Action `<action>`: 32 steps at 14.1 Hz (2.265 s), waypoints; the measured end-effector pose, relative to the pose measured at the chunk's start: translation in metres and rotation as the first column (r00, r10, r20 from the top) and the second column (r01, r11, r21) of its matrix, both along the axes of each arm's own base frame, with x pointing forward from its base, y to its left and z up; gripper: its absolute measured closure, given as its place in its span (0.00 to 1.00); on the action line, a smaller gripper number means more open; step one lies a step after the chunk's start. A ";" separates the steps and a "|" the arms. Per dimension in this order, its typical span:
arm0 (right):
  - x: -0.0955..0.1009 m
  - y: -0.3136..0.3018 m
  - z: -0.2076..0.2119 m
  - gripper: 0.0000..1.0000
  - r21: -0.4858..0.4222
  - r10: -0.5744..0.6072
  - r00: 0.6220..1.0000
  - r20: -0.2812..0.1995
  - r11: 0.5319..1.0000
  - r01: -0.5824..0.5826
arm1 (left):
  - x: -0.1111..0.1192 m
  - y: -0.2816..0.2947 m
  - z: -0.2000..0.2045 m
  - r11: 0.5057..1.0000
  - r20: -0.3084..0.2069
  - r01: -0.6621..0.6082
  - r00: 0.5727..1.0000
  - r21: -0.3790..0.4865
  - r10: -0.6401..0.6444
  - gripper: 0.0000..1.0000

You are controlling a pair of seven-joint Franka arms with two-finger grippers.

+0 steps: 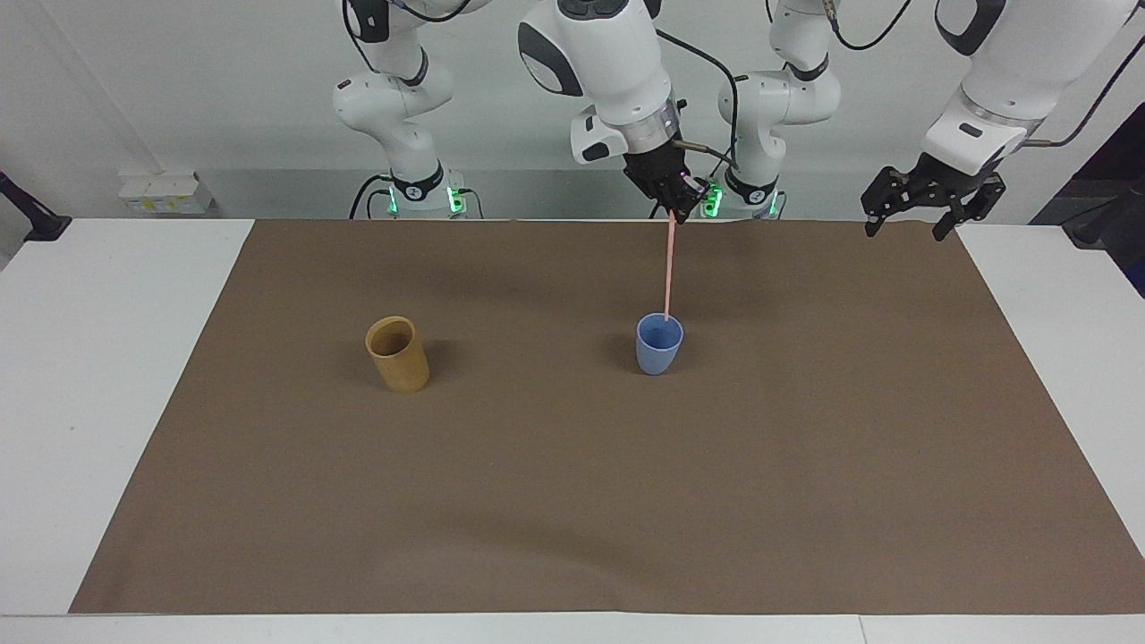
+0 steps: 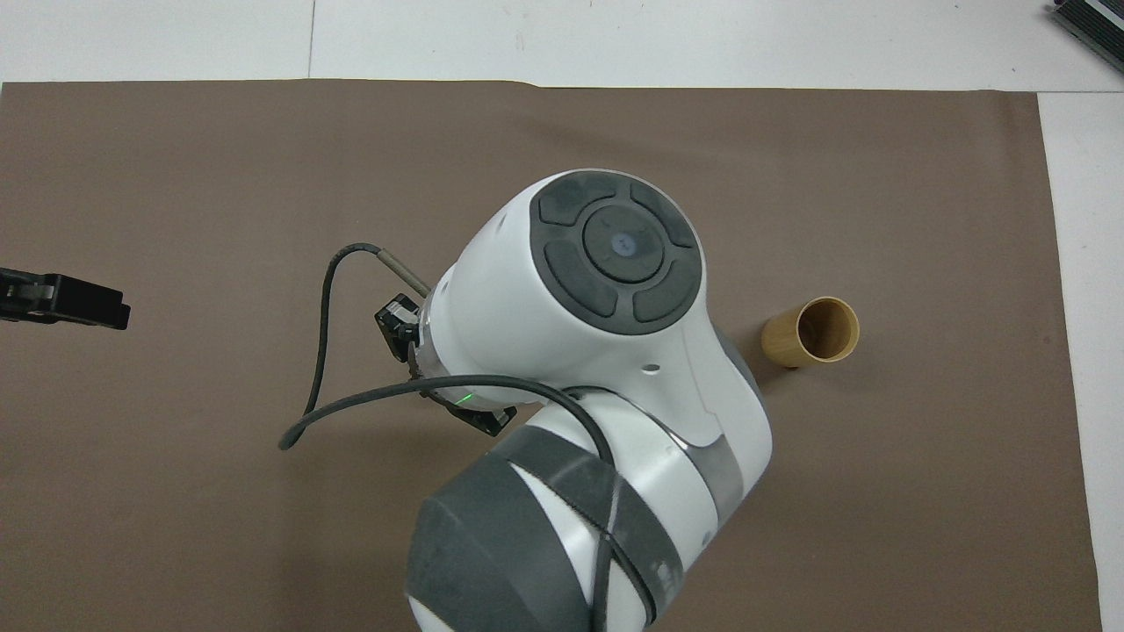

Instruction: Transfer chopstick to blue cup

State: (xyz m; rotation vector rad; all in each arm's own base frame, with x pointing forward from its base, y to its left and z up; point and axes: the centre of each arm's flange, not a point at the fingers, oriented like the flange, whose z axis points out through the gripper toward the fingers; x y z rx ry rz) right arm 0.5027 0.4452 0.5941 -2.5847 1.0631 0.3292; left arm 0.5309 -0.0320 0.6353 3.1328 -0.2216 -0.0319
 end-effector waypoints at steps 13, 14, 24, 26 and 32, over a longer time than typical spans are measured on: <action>0.021 0.012 -0.107 0.90 -0.033 -0.010 1.000 -0.005 0.999 0.010 | 0.000 0.000 0.000 1.000 0.000 0.000 1.000 0.000 0.000 0.00; 0.021 0.011 -0.113 0.90 -0.034 -0.012 1.000 -0.005 0.999 0.012 | 0.000 0.000 0.000 1.000 0.000 0.000 1.000 0.000 0.000 0.00; 0.022 0.012 -0.110 0.35 -0.024 -0.013 1.000 0.010 1.000 0.013 | 0.000 0.000 0.000 1.000 0.000 0.000 1.000 0.000 0.000 0.00; 0.023 0.011 -0.103 0.12 -0.016 -0.016 1.000 0.020 1.000 0.016 | 0.000 0.000 0.000 1.000 0.000 0.000 1.000 0.000 0.000 0.00; 0.045 -0.037 -0.055 0.00 0.006 -0.036 0.996 0.085 0.999 0.036 | 0.000 0.000 0.000 1.000 0.000 0.000 1.000 0.000 0.000 0.00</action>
